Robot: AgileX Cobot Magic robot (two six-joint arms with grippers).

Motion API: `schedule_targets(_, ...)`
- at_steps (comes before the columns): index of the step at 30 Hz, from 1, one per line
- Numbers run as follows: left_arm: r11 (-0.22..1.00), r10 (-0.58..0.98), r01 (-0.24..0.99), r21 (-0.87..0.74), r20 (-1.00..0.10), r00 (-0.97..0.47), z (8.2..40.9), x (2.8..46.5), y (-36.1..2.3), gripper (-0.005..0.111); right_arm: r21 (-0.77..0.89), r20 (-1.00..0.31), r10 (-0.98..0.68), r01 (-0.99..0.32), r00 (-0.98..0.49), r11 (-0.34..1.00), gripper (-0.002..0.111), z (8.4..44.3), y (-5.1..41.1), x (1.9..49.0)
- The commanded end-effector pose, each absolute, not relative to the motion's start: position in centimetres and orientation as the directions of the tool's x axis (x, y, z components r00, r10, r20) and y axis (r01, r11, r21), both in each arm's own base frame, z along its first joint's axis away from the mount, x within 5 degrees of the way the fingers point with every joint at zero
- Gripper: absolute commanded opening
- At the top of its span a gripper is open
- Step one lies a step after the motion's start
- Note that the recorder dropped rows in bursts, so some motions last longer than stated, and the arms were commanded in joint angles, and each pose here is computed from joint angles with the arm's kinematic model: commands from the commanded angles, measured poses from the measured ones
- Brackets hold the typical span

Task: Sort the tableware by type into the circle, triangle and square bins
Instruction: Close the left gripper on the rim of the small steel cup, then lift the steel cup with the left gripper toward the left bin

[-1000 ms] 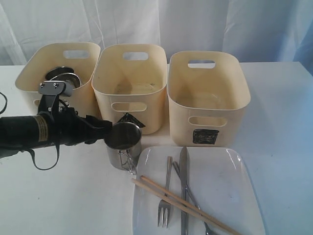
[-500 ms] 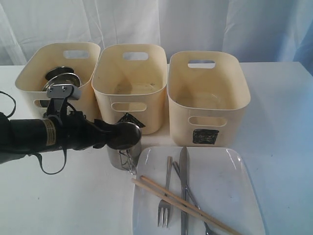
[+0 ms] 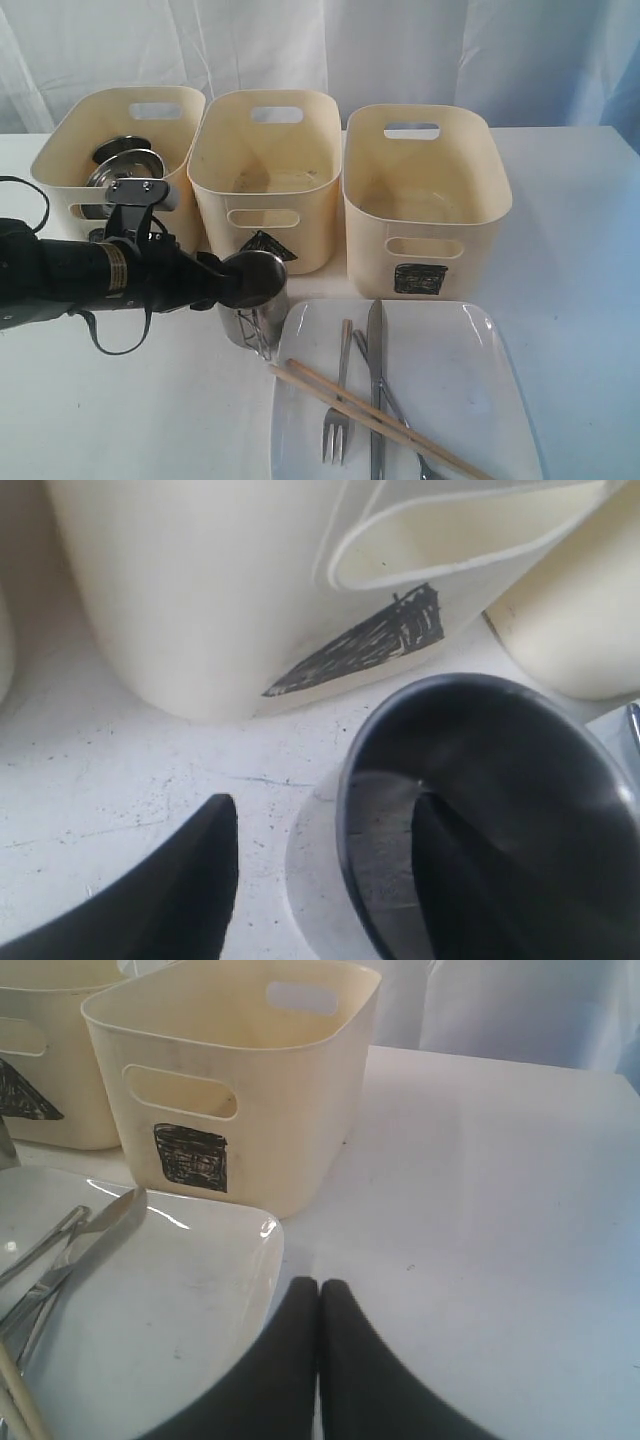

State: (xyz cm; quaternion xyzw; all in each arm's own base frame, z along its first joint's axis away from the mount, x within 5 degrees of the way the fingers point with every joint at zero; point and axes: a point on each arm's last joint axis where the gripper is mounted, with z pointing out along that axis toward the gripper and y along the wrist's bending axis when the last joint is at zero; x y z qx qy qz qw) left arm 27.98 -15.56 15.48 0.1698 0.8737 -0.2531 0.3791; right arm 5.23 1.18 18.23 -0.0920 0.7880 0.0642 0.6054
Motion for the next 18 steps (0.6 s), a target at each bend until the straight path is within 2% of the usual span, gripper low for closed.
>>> schedule_targets(1,0.829,0.097,0.456,-0.323,-0.721,-0.686,15.0,27.9,-15.5,0.056,-0.005,-0.968,-0.06,-0.217,-0.245,0.976,0.0,18.2,1.2,5.2)
schedule_targets(3,0.832,0.102,0.452,-0.322,-0.712,-0.695,14.6,27.9,-15.5,0.051,-0.005,-0.968,-0.06,-0.217,-0.245,0.976,0.0,18.2,1.2,5.2)
schedule_targets(7,0.825,0.104,0.455,-0.334,-0.701,-0.705,14.1,27.9,-15.6,0.03,-0.005,-0.968,-0.06,-0.217,-0.245,0.976,0.0,18.2,1.2,5.2)
schedule_targets(13,0.79,0.115,0.502,-0.353,-0.719,-0.686,14.2,27.8,-16.1,0.006,-0.005,-0.968,-0.06,-0.217,-0.245,0.976,0.0,18.2,1.2,5.2)
schedule_targets(18,0.783,0.123,0.513,-0.35,-0.723,-0.68,14.2,27.7,-16.1,0.002,-0.005,-0.968,-0.06,-0.217,-0.245,0.976,0.0,18.2,1.2,5.2)
